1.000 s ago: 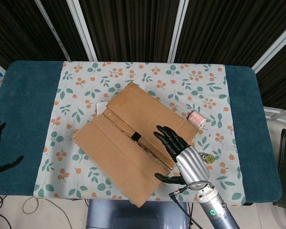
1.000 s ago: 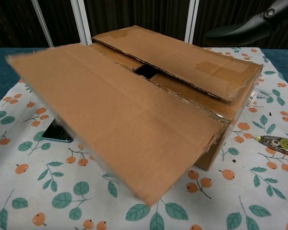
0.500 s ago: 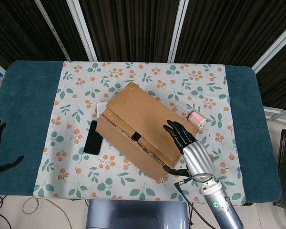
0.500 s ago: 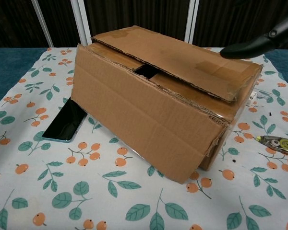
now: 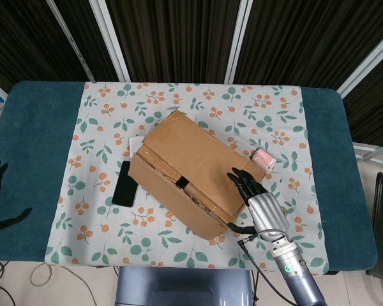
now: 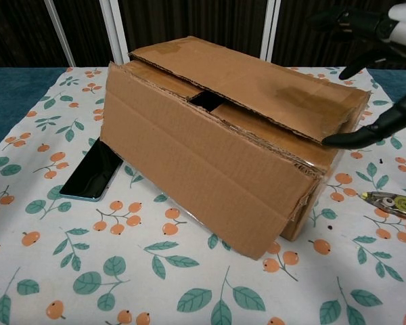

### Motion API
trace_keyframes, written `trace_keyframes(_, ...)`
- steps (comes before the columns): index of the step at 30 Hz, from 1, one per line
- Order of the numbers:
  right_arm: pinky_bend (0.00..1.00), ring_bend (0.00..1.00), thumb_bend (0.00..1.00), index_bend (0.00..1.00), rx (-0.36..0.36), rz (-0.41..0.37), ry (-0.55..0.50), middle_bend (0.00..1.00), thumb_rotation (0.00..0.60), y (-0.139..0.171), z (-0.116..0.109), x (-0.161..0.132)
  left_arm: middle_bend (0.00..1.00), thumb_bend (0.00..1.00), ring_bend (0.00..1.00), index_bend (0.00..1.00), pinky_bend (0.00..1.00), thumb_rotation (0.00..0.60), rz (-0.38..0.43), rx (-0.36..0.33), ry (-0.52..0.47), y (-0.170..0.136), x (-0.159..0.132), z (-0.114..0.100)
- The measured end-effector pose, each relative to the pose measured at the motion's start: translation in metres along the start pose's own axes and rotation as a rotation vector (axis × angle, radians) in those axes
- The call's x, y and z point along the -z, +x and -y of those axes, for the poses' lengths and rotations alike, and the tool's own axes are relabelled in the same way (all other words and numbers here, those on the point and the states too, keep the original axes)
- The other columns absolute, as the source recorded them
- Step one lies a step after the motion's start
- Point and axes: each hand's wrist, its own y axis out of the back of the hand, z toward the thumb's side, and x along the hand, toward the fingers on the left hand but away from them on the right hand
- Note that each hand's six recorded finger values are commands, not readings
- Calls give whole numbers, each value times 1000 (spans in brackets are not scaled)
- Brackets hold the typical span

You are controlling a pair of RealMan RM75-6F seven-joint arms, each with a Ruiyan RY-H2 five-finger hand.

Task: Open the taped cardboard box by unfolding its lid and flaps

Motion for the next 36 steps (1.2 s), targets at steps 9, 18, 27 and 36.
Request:
trace_keyframes(9, 225, 0, 227, 0, 0, 54, 25, 0, 600, -3, 12, 20, 0, 10, 0, 0, 0, 600, 7, 5, 5, 0, -1, 2)
trace_keyframes(18, 224, 0, 265, 0, 3, 82, 37, 0, 600, -8, 14, 30, 0, 10, 0, 0, 0, 600, 8, 7, 6, 1, -2, 3)
trace_keyframes(27, 225, 0, 283, 0, 17, 81, 33, 0, 600, -10, 13, 32, 0, 10, 0, 0, 0, 600, 9, 6, 4, 0, -2, 3)
trace_keyframes(36, 225, 0, 283, 0, 70, 65, 16, 0, 600, -28, -2, 26, 0, 10, 0, 0, 0, 600, 7, 9, 0, 1, -2, 3)
